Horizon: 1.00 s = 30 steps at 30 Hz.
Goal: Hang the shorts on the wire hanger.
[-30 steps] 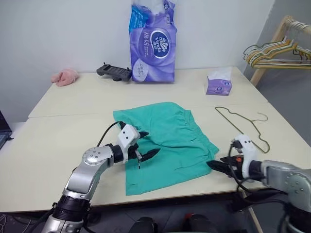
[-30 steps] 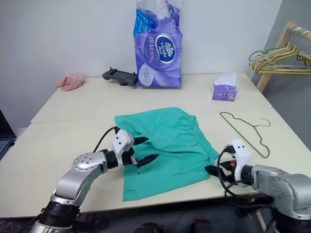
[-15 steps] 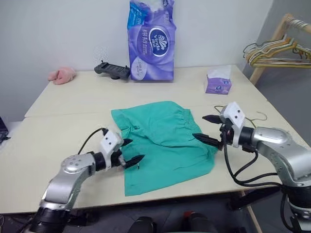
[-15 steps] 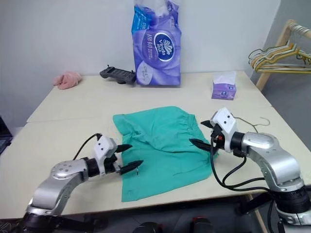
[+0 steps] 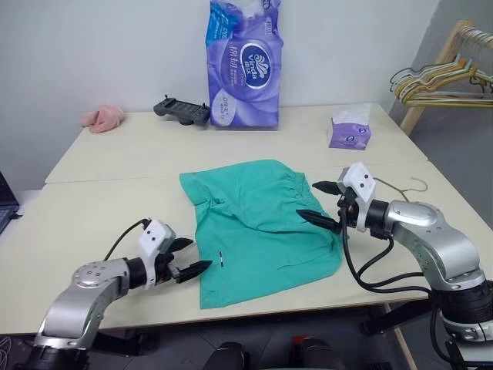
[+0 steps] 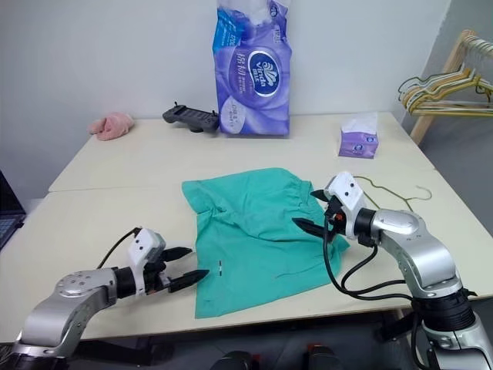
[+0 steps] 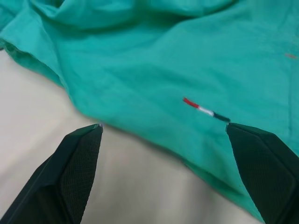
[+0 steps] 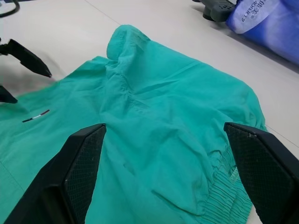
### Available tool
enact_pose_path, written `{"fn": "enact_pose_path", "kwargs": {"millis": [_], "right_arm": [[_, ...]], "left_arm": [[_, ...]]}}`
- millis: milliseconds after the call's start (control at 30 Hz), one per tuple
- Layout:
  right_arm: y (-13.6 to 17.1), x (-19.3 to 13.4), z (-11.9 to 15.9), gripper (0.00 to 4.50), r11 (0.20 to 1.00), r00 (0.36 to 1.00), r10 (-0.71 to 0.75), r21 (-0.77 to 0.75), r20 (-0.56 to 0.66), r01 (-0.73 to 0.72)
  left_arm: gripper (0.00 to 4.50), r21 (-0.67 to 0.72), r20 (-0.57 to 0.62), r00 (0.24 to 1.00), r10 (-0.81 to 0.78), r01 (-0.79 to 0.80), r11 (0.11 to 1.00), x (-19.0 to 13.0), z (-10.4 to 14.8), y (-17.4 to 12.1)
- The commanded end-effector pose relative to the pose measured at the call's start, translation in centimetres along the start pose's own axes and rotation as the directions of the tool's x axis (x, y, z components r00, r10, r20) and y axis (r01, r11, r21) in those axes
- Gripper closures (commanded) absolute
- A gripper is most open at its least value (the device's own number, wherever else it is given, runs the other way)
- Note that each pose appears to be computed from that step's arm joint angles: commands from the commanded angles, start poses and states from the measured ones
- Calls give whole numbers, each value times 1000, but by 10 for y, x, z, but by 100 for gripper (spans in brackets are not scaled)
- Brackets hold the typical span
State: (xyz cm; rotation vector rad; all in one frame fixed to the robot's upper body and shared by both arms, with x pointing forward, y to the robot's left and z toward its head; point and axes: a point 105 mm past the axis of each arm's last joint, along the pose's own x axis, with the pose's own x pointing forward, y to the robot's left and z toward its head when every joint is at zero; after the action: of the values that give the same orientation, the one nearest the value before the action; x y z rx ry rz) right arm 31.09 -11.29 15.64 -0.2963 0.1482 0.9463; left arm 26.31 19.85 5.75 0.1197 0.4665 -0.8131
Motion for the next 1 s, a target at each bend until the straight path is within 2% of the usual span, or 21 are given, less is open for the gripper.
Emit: {"fn": "enact_pose_path", "kwargs": {"millis": [33,167,267,433,633,800,1000], "right_arm": [[2,-1,18,20,999,999,0,-50,41,2],[0,-4,21,20,998,999,-11,-54,45,14],[-1,-6,22,20,998,999,-22,-57,45,24],[-2,-7,22,20,998,998,-32,-53,49,35],[-4,-5,26,20,998,998,-37,-55,59,40],[-7,-7,27,20,997,997,-51,-55,59,54],[-6,-12,26,20,996,996,-71,-50,52,73]], "left_arm": [[0,24,14,1000,6,-6,1000,12,3,2],[0,45,23,999,25,-26,999,15,4,8],[0,71,52,995,84,-88,994,11,10,24],[0,39,202,951,234,-246,968,0,50,69],[0,-47,256,920,295,-293,955,28,68,93],[0,-88,250,919,305,-292,952,54,71,97],[0,-99,253,887,385,-373,923,48,70,116]]}}
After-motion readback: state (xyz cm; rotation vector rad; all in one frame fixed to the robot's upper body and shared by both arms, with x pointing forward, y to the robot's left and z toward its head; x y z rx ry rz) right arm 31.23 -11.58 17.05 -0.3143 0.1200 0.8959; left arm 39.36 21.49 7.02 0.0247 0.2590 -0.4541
